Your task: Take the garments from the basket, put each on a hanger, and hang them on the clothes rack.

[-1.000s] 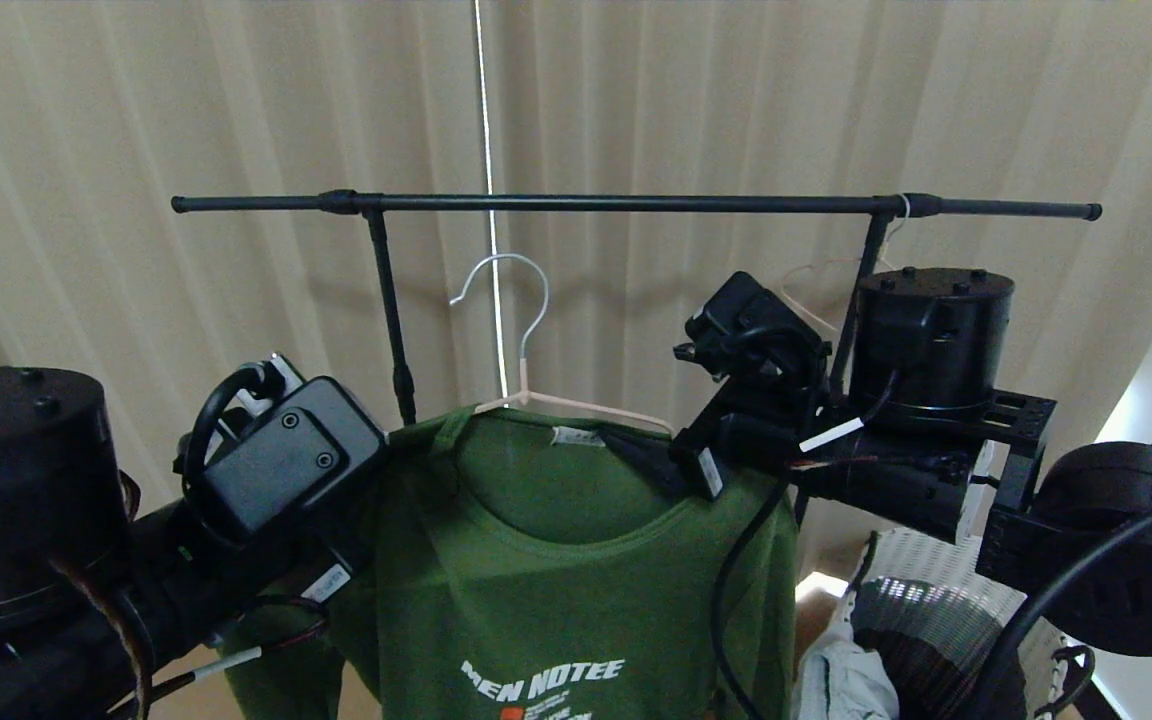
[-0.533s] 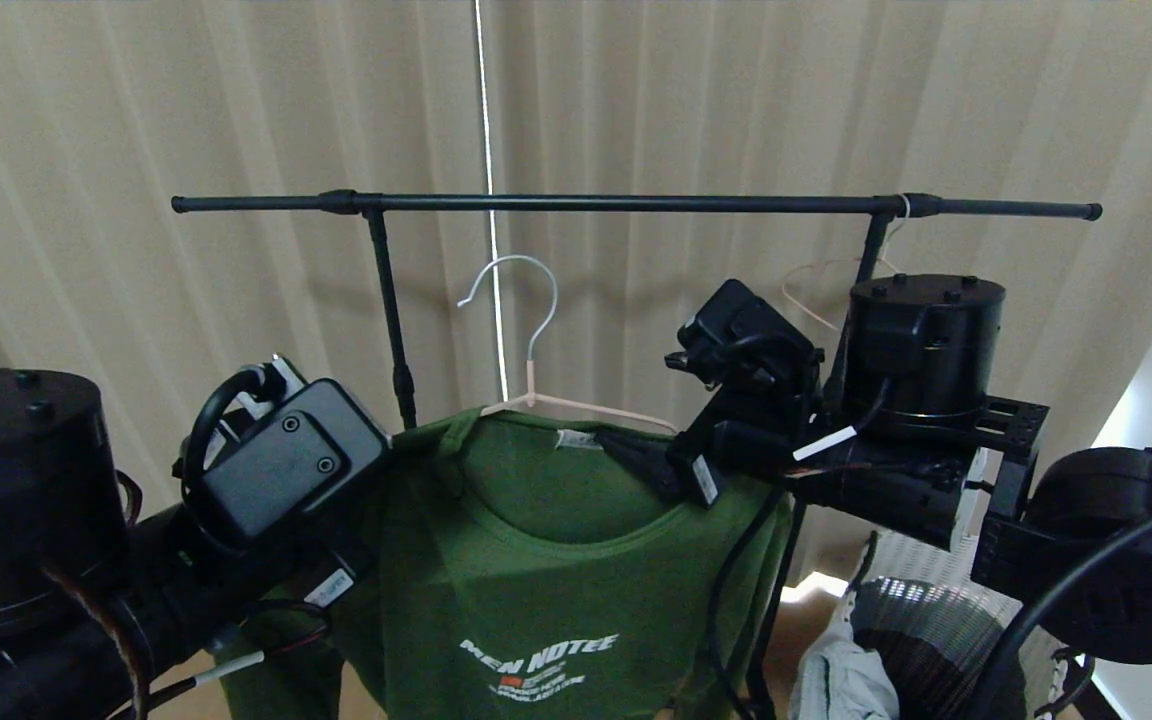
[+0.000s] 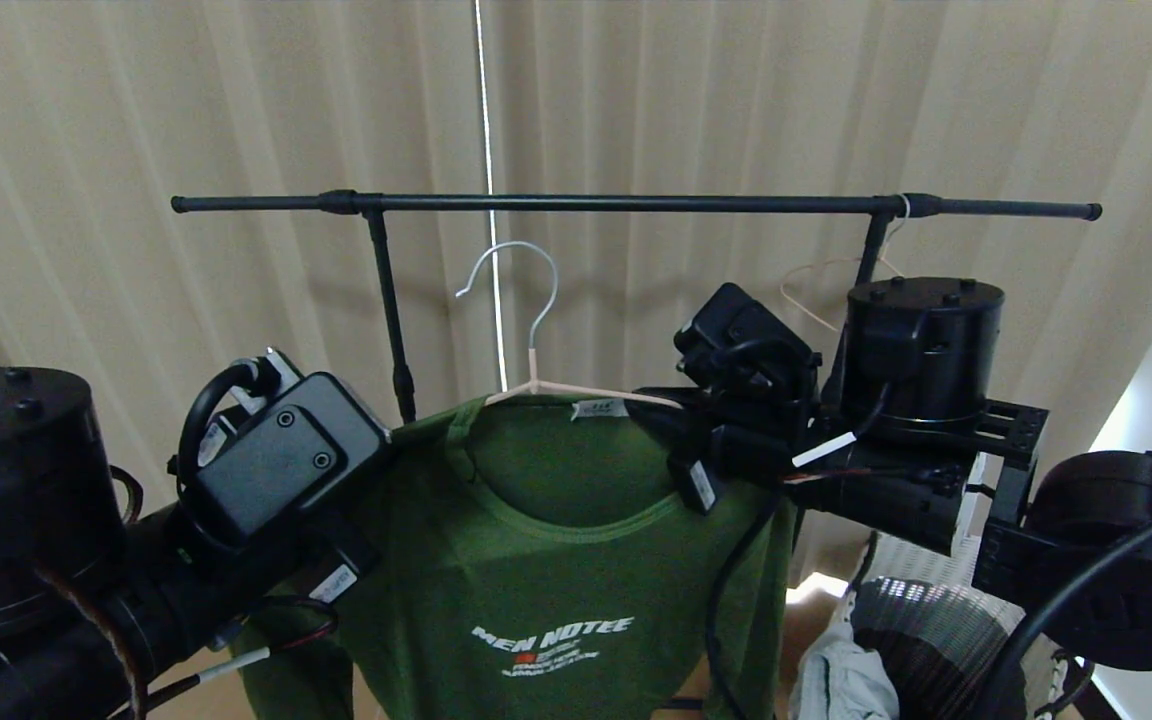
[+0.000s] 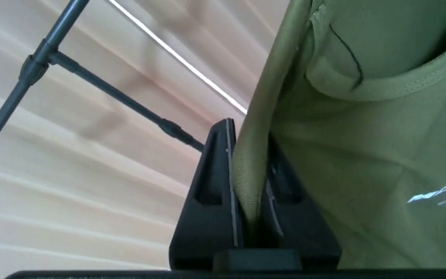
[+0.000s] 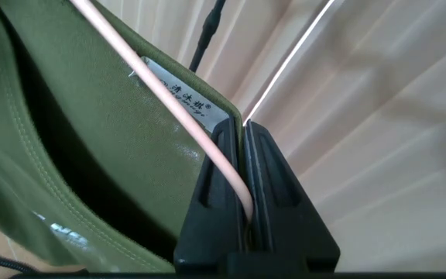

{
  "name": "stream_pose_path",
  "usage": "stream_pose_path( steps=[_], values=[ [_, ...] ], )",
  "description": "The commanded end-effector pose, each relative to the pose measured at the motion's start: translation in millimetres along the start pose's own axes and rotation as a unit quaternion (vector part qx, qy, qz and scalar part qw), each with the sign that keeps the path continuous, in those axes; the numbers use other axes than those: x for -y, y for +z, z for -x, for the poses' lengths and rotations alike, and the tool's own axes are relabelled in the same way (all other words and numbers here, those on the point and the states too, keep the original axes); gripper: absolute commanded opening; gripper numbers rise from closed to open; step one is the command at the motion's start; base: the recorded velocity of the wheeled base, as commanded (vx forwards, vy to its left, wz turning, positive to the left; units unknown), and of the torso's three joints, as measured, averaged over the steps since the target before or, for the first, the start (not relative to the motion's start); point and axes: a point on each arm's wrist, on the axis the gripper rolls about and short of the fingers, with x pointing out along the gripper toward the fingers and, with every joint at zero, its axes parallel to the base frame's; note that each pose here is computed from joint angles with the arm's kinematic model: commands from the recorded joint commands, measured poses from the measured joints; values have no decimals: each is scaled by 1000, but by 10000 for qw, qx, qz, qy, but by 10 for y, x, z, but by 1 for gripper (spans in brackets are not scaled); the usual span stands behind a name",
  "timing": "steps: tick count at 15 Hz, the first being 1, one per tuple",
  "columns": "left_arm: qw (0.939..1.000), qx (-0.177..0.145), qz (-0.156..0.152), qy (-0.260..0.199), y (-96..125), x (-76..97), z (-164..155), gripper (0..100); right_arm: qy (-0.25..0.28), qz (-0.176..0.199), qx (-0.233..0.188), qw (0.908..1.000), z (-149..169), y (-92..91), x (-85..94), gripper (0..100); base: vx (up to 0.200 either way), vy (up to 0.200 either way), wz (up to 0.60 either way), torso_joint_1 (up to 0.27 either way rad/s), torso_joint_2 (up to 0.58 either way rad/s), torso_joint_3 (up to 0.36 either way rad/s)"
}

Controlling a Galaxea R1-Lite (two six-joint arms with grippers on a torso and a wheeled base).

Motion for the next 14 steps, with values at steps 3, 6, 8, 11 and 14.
stream_pose_path(
  steps=[3, 6, 8, 11, 14],
  values=[
    [10000, -40, -8, 32, -8, -6, -6, 0, -23, 4, 27, 10000, 25, 15, 4, 0, 0, 0, 0, 0, 0, 0],
    [10000, -79, -2, 20, -32, 2, -1, 100, -43, -5, 69, 10000, 82, 36, 14, 0, 0, 0, 0, 0, 0, 0],
    [9999, -98, -15, -14, -52, 16, 5, 100, -107, -9, 122, 9999, 142, 68, 39, 0, 0, 0, 0, 0, 0, 0],
    [9999, -102, 3, 3, -66, 16, 29, 100, -223, -20, 87, 9997, 193, 54, 68, 0, 0, 0, 0, 0, 0, 0],
    [9998, -80, 181, 11, -139, 16, 157, 100, -507, -97, -7, 9987, 352, -25, 231, 0, 0, 0, 0, 0, 0, 0]
  ],
)
